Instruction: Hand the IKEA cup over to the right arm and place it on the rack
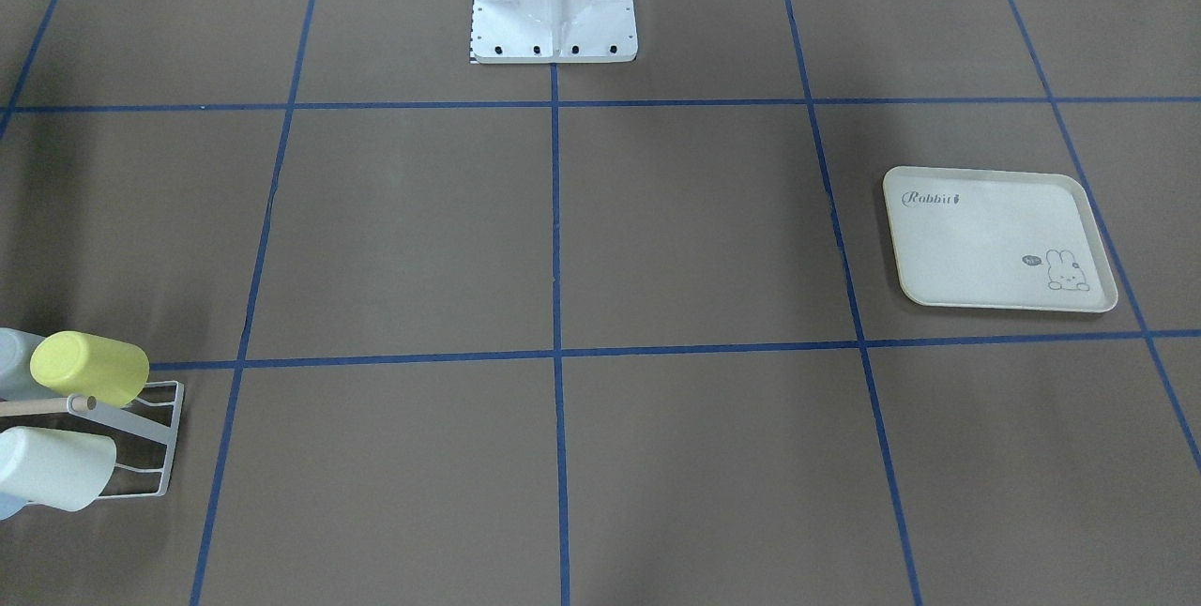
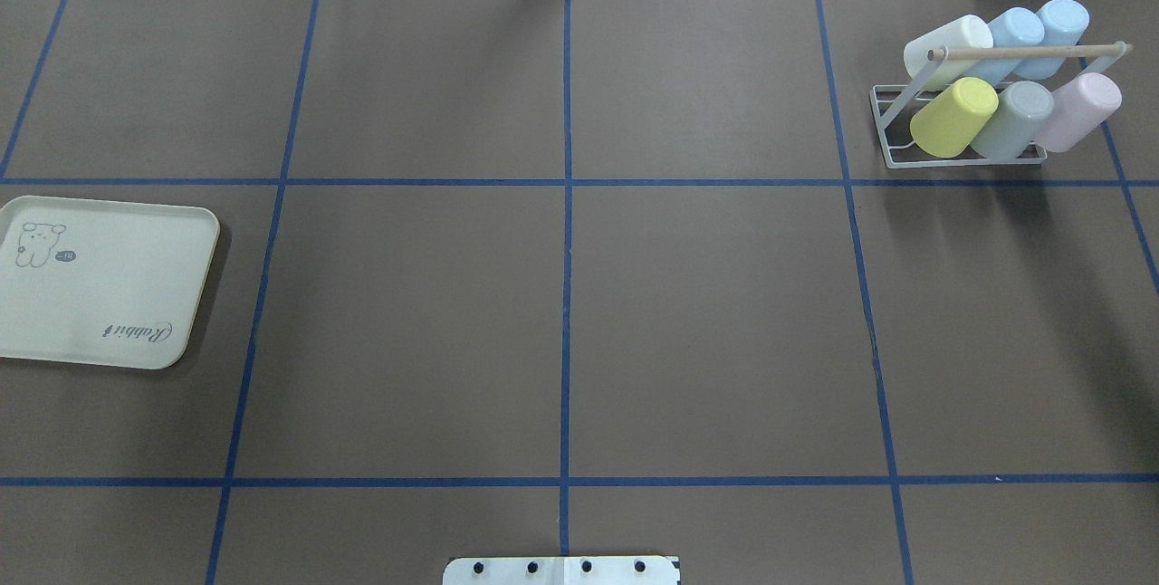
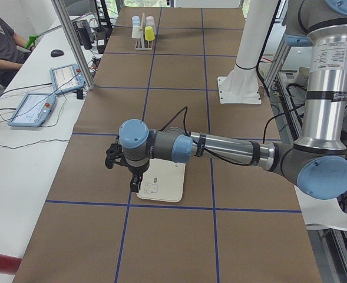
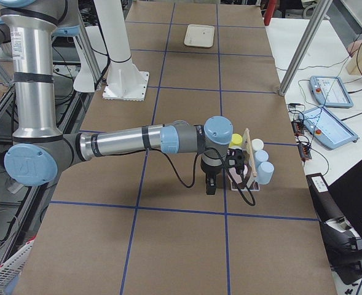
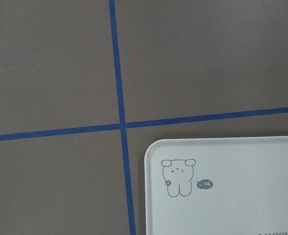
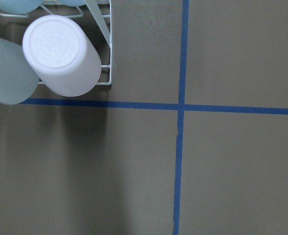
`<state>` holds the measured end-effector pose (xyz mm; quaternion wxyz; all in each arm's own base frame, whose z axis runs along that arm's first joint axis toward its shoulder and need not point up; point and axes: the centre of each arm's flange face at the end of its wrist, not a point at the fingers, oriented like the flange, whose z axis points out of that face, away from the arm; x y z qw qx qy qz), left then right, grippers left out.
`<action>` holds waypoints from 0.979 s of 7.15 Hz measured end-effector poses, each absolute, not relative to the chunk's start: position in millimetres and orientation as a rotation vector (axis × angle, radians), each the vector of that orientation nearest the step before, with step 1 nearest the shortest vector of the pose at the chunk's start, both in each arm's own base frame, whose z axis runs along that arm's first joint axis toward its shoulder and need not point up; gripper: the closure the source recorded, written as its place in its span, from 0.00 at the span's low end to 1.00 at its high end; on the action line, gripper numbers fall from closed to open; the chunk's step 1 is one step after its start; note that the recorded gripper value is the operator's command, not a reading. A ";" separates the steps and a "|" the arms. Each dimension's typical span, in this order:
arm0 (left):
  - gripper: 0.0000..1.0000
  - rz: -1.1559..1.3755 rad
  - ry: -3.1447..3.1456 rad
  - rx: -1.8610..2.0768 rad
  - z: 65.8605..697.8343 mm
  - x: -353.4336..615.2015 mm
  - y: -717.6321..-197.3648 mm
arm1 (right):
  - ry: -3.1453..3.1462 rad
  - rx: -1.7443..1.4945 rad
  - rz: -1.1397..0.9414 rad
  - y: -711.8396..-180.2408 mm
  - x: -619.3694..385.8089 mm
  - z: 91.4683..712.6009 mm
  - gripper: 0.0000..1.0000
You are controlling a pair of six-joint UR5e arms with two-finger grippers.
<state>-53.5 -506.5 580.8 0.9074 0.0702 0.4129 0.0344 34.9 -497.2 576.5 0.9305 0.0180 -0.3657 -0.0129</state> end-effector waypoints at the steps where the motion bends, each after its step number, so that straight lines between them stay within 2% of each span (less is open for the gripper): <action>1: 0.00 0.073 0.851 0.148 580.6 -53.5 -506.4 | -0.748 0.045 -0.034 -502.0 32.8 571.6 0.01; 7: 0.00 0.072 0.814 0.145 583.4 -54.2 -502.0 | -0.782 0.075 -0.056 -506.2 27.6 553.2 0.01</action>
